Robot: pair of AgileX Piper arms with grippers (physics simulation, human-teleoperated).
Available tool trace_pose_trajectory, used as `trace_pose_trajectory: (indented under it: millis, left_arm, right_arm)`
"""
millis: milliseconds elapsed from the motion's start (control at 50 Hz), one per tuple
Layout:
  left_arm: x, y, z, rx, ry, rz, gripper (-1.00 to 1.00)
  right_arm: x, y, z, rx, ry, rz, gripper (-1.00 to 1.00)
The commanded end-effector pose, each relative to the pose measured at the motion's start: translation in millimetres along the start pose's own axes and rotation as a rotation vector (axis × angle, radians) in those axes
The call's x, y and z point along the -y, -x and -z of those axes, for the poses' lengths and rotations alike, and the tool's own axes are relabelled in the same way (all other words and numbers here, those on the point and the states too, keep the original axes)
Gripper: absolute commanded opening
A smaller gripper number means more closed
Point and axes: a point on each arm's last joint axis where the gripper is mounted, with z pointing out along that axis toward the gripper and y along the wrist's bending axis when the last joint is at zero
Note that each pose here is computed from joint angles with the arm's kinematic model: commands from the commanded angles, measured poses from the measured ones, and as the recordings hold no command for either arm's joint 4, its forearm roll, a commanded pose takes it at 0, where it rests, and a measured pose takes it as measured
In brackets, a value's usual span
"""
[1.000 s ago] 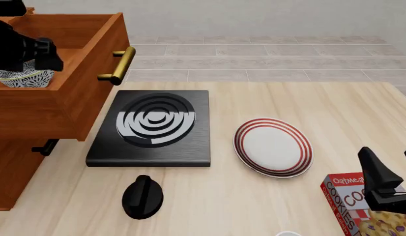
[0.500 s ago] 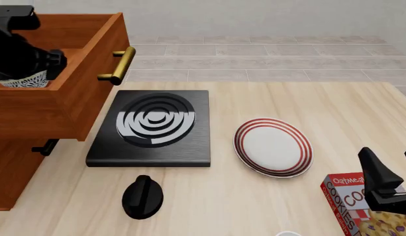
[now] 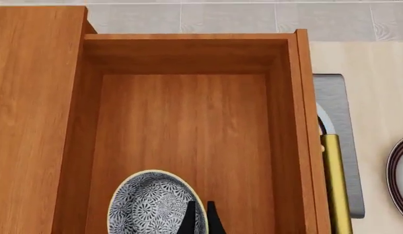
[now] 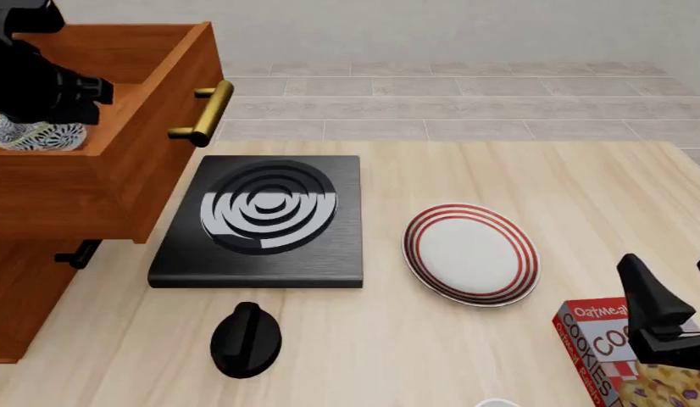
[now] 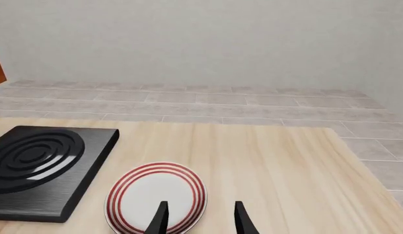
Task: Pick the akita bowl in the top layer of the wooden cabinet and place it on the plate.
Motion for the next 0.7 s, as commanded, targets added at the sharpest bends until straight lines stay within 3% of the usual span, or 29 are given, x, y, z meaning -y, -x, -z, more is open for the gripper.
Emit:
trace_pose_trajectory:
  millis: [20,700]
  left_arm:
    - [6.0,4.1,5,0.014,-0.021,-0.008,-1.00]
    - [11.2,30.1,41,0.118,-0.036,-0.028,-1.00]
  right_arm:
    - [0,0,1,0.000,0.000,0.000,1.00]
    - [0,0,2,0.001,0.003,0.001,1.00]
